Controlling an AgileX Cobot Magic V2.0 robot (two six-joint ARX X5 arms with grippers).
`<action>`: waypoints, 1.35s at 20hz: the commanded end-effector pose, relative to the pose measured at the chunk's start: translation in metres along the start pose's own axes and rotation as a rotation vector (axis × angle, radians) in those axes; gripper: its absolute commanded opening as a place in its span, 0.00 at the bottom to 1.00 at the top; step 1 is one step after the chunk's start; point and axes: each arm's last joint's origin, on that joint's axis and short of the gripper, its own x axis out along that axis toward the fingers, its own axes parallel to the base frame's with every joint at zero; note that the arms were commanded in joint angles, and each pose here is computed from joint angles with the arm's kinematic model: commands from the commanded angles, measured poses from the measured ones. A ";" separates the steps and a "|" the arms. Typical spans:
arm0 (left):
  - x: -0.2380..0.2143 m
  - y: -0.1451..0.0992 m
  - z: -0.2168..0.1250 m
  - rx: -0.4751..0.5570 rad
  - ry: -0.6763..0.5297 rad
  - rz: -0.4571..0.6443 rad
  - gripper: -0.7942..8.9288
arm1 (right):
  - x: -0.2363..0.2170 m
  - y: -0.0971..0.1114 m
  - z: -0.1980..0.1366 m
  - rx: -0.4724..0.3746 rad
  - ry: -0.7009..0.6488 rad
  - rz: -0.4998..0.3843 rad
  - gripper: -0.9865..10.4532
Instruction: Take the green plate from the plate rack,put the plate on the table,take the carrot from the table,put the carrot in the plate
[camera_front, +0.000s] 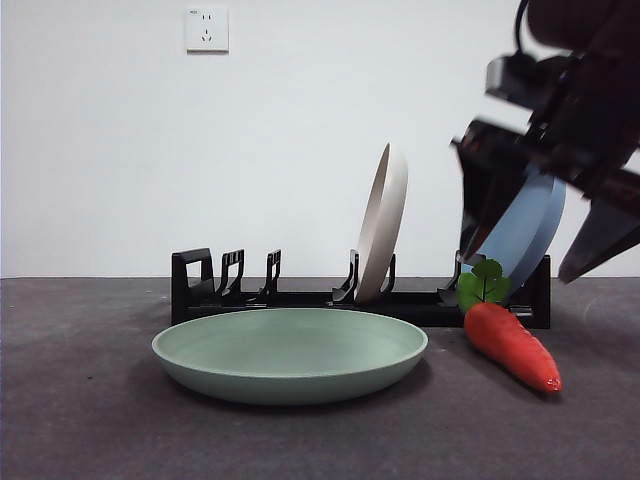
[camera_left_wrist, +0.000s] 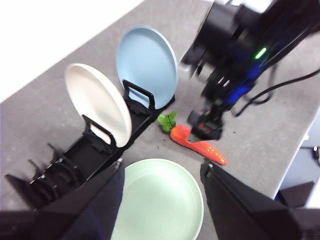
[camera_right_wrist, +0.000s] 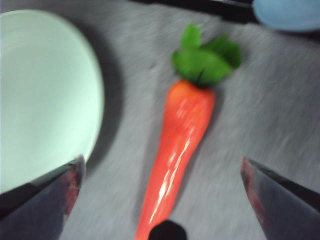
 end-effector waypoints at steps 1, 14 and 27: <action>-0.010 0.003 -0.004 -0.030 0.000 0.001 0.35 | 0.014 0.003 0.003 0.019 -0.004 -0.032 0.66; -0.019 0.005 -0.012 -0.018 0.047 0.001 0.35 | 0.062 -0.001 0.001 0.081 0.046 -0.088 0.48; -0.019 0.005 -0.012 -0.019 0.046 0.001 0.34 | 0.070 -0.002 -0.002 0.091 0.076 -0.083 0.07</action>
